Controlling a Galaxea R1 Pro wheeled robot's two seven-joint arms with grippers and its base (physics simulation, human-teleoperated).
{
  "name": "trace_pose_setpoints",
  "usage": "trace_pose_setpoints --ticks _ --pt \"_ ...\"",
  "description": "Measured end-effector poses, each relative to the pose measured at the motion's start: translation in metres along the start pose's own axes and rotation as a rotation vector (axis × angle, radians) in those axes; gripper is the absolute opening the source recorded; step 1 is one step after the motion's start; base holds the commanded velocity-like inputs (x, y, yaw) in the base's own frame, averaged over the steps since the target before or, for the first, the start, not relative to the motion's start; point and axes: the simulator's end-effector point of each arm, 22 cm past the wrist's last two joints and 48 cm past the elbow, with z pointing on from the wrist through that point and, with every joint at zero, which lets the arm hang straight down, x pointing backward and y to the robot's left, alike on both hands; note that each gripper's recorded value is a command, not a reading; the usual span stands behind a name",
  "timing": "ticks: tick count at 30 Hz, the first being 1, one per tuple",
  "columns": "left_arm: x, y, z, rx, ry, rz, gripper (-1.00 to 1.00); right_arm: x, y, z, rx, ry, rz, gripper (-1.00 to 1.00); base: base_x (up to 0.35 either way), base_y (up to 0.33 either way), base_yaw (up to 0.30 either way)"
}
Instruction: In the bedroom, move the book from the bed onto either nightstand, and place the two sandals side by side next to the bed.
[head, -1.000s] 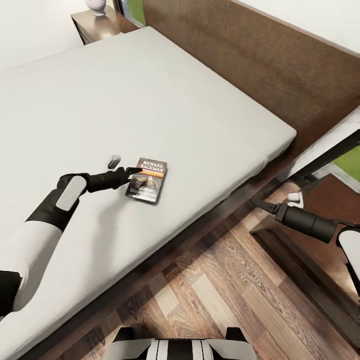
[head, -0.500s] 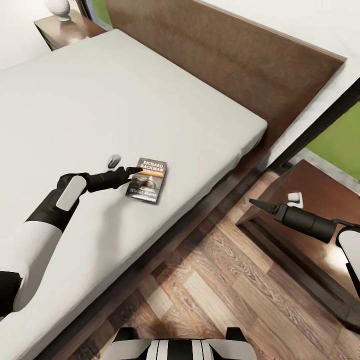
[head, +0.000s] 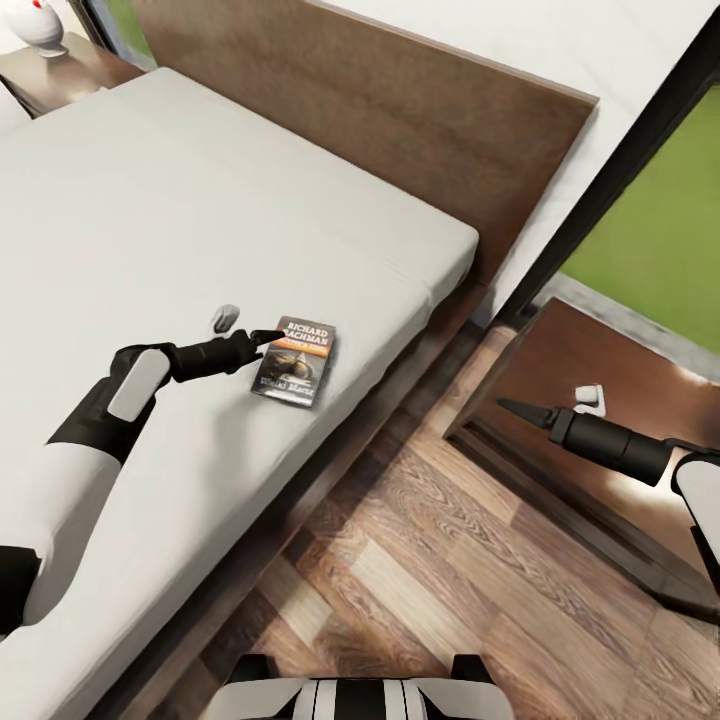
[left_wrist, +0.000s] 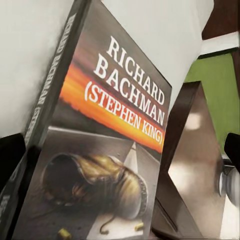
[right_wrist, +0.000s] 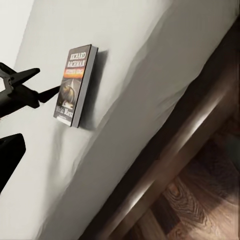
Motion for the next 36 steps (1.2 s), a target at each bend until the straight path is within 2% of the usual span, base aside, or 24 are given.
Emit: trace_pose_setpoints --ticks 13,36 --pt "-0.0007 -0.0004 -0.001 0.003 -0.002 0.0 1.0 0.0009 0.0006 0.0008 -0.002 0.002 0.001 1.0 0.0 0.0 -0.227" --pt "-0.0016 0.0018 -0.0034 0.001 -0.005 -0.001 1.0 0.0038 0.0021 0.0031 -0.007 0.007 0.004 1.0 0.0 0.0 -0.02"
